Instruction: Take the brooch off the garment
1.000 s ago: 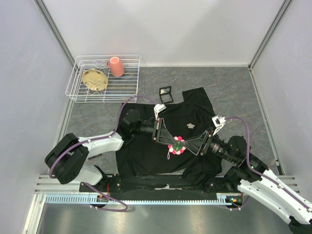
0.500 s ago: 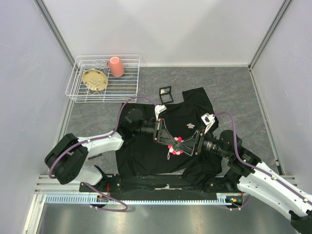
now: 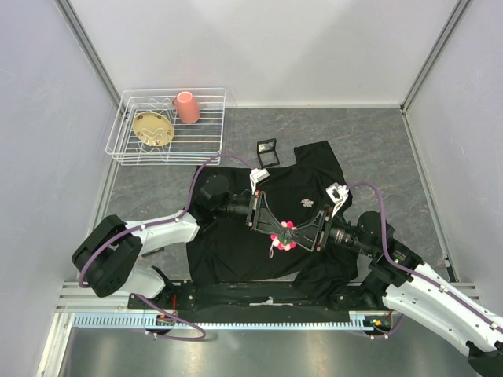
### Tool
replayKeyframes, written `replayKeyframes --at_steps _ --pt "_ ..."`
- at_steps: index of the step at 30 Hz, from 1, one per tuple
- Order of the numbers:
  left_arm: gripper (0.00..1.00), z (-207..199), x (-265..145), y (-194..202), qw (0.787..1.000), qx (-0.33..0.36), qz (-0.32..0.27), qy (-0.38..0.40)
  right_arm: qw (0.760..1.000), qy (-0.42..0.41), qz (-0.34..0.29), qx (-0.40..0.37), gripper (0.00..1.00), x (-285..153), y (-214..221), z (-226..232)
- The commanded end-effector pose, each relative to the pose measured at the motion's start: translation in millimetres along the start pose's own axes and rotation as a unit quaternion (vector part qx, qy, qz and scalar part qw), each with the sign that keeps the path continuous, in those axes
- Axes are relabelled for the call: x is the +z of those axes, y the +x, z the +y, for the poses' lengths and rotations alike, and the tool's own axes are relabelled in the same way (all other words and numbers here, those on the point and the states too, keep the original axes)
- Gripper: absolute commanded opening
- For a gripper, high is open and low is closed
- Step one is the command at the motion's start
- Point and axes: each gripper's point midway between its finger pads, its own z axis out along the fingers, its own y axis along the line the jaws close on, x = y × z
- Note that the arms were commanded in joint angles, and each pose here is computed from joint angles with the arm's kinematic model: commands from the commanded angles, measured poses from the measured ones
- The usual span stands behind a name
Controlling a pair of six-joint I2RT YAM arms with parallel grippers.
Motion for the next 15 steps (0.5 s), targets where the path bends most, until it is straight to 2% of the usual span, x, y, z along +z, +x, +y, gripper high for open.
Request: replayKeyframes --at_steps 1,5,10,12,15 --pt "0.02 -15.6 0.9 -6.5 0.999 0.025 -0.003 0.023 0.999 -0.03 -0.002 -0.014 0.41 1.0 -4.1 12.4" --pt "0.02 -16.9 0.4 -5.5 0.999 0.027 -0.001 0.025 0.999 -0.037 -0.009 -0.021 0.36 1.4 -7.2 15.4" --pt "0.02 -15.8 0.1 -2.6 0.999 0.03 0.012 0.027 0.998 -0.044 -0.011 -0.033 0.35 -2.9 -6.7 18.0" --pt "0.02 -15.0 -0.4 -2.2 0.999 0.033 0.015 0.023 0.999 -0.039 -0.002 -0.032 0.39 -3.3 -3.8 16.0" --pt "0.02 -11.1 0.7 -4.1 0.999 0.034 0.015 0.006 0.999 -0.049 0.007 -0.021 0.5 -1.5 -2.6 21.2"
